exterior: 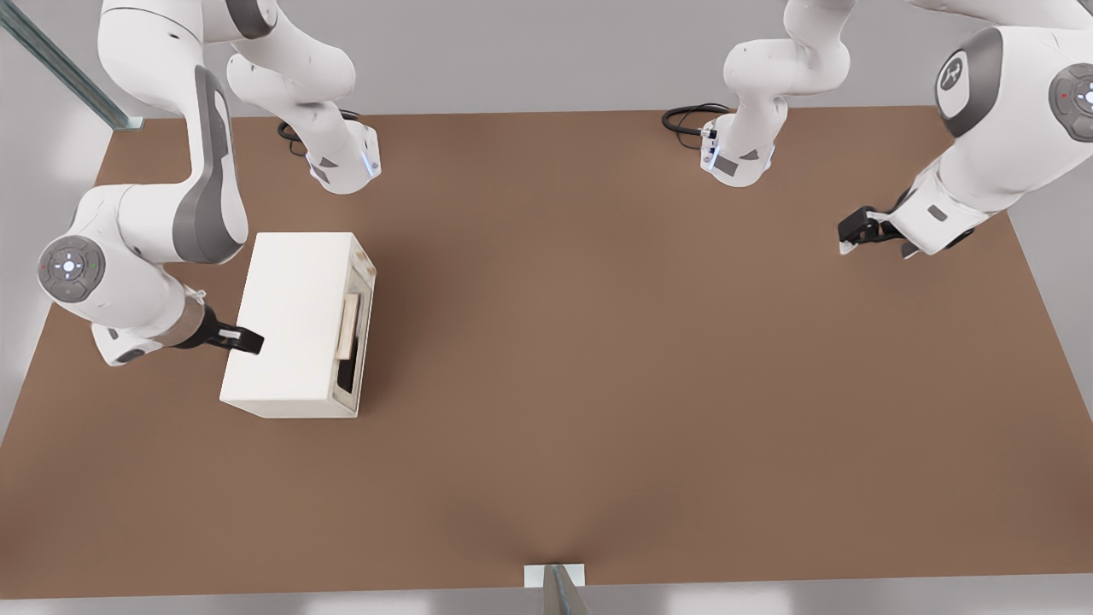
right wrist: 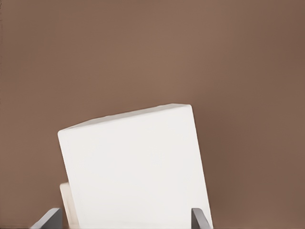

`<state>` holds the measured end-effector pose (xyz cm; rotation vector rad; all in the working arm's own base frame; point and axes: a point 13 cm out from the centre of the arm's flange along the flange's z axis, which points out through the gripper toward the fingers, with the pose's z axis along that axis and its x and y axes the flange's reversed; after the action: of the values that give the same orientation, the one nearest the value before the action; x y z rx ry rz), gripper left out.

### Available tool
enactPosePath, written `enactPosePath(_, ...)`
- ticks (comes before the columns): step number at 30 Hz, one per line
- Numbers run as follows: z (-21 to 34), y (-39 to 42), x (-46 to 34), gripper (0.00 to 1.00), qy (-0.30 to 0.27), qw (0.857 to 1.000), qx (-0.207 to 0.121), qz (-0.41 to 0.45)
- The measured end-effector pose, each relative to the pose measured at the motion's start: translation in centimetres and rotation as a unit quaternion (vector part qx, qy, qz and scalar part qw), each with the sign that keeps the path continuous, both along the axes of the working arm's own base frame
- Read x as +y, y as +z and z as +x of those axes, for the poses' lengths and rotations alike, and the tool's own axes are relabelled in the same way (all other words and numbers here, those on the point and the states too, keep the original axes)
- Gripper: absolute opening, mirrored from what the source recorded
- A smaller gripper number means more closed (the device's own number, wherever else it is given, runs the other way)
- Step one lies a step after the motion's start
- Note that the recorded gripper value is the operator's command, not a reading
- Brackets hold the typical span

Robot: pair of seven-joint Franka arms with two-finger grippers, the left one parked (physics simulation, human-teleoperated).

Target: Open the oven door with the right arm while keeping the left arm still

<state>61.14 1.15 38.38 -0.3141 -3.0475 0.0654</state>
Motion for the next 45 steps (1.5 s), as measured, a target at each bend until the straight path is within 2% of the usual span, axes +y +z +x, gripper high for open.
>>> enactPosePath(2, 0.3, -0.8, 0.2, 1.0, 0.015, 1.0, 0.009, -0.008)
enactPosePath(4, -0.5, -2.3, 4.7, 1.0, 0.09, 0.993, 0.035, -0.07)
enactPosePath(6, -2.2, -3.9, 10.2, 1.0, 0.165, 0.975, 0.067, -0.135)
enactPosePath(7, -3.2, -4.8, 12.1, 0.96, 0.193, 0.962, 0.085, -0.172)
enactPosePath(9, -5.0, -7.1, 14.8, 0.31, 0.23, 0.933, 0.119, -0.25)
enactPosePath(10, -5.6, -7.5, 15.7, 0.21, 0.24, 0.92, 0.126, -0.282)
enactPosePath(13, -7.0, -8.7, 17.3, 0.21, 0.244, 0.89, 0.142, -0.359)
enactPosePath(17, -6.3, -10.7, 16.5, 0.21, 0.214, 0.861, 0.156, -0.434)
enactPosePath(20, -5.6, -11.9, 15.4, 0.21, 0.191, 0.848, 0.158, -0.469)
enactPosePath(30, -4.8, -14.6, 15.0, 0.21, 0.147, 0.834, 0.144, -0.512)
enactPosePath(37, -4.3, -15.7, 15.6, 0.21, 0.133, 0.834, 0.127, -0.521)
enactPosePath(45, -4.0, -16.1, 14.8, 0.21, 0.115, 0.836, 0.121, -0.523)
